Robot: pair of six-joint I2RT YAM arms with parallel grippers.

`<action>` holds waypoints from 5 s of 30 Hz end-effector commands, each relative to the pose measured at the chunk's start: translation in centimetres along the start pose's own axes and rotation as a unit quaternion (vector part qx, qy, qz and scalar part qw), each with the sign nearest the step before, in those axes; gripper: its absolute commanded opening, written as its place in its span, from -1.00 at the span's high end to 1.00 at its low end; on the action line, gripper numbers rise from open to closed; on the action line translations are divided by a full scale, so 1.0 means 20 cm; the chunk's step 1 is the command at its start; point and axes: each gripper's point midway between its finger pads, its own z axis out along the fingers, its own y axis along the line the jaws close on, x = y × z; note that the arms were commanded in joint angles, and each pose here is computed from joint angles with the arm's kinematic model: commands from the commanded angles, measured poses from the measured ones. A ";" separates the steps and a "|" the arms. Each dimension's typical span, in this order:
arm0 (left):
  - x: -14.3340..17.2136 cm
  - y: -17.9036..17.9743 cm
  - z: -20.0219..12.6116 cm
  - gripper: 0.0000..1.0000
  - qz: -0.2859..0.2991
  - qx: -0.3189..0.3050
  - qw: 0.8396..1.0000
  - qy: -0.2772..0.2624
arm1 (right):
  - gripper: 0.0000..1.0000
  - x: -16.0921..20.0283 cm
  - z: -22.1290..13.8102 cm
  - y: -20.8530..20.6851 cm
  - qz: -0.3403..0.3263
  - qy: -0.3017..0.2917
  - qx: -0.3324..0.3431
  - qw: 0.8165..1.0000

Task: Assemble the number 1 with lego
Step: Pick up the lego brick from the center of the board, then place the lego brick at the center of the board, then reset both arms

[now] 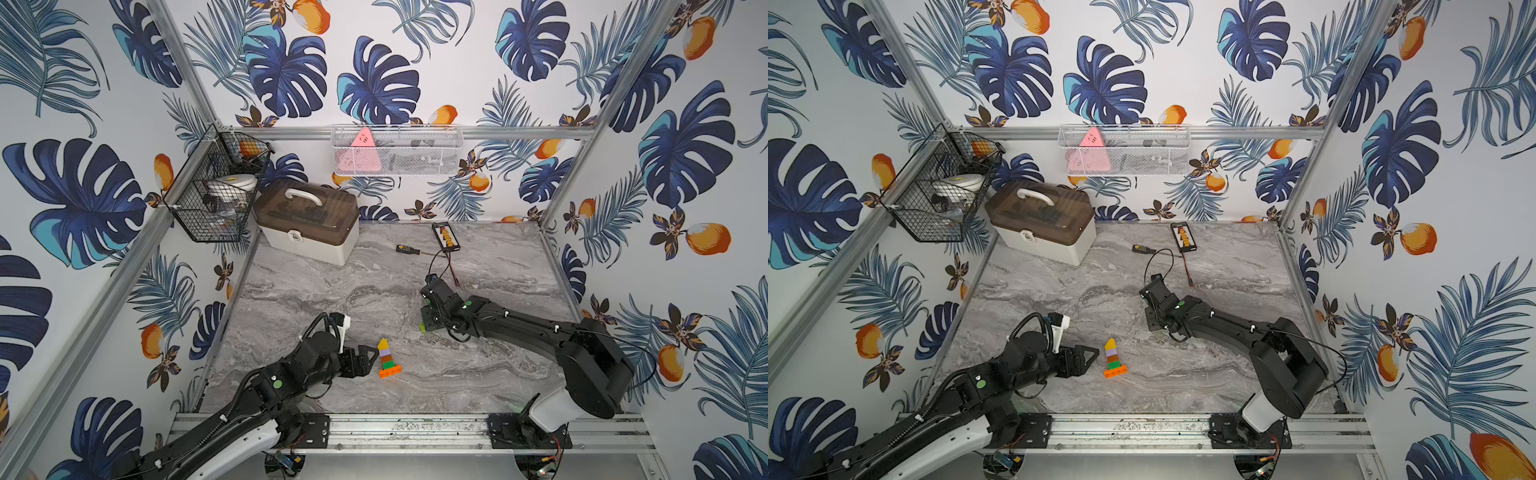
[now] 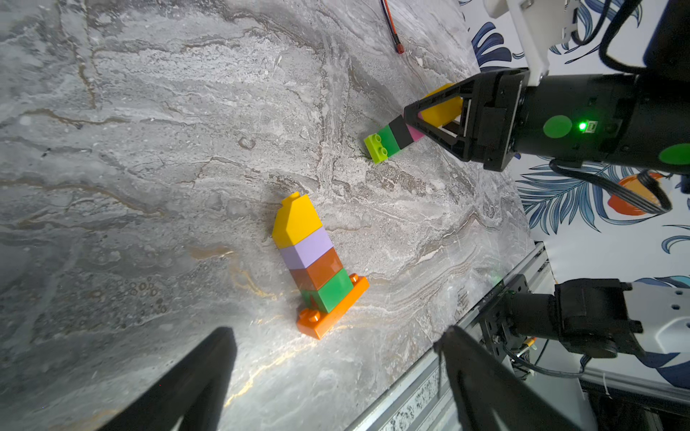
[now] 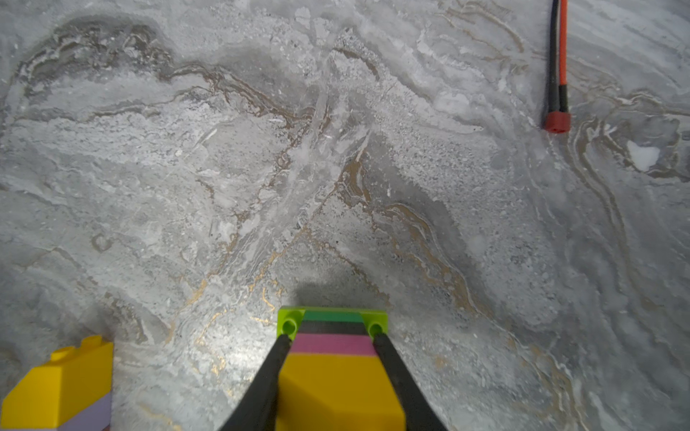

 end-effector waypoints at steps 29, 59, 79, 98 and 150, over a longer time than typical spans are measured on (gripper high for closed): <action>0.00 -0.03 -0.02 -0.91 0.001 0.014 1.000 0.002 | 0.39 0.74 -0.32 0.08 -0.036 0.428 -0.105 0.897; 0.02 -0.07 0.01 -0.98 0.012 0.022 0.999 0.031 | -0.63 0.47 -0.36 0.02 0.060 0.299 -0.079 0.949; -0.04 -0.09 -0.16 -0.98 0.006 0.001 1.000 0.021 | -0.46 0.99 -0.49 0.34 0.137 0.314 -0.196 0.919; -0.39 -0.25 -0.40 -0.98 0.055 -0.009 0.994 -0.092 | -0.47 0.71 -0.21 0.43 0.091 0.173 -0.140 0.971; -0.90 1.00 0.30 -0.98 0.218 -0.300 0.895 -0.248 | -0.99 -0.09 -0.14 -1.07 0.074 -0.407 0.300 0.859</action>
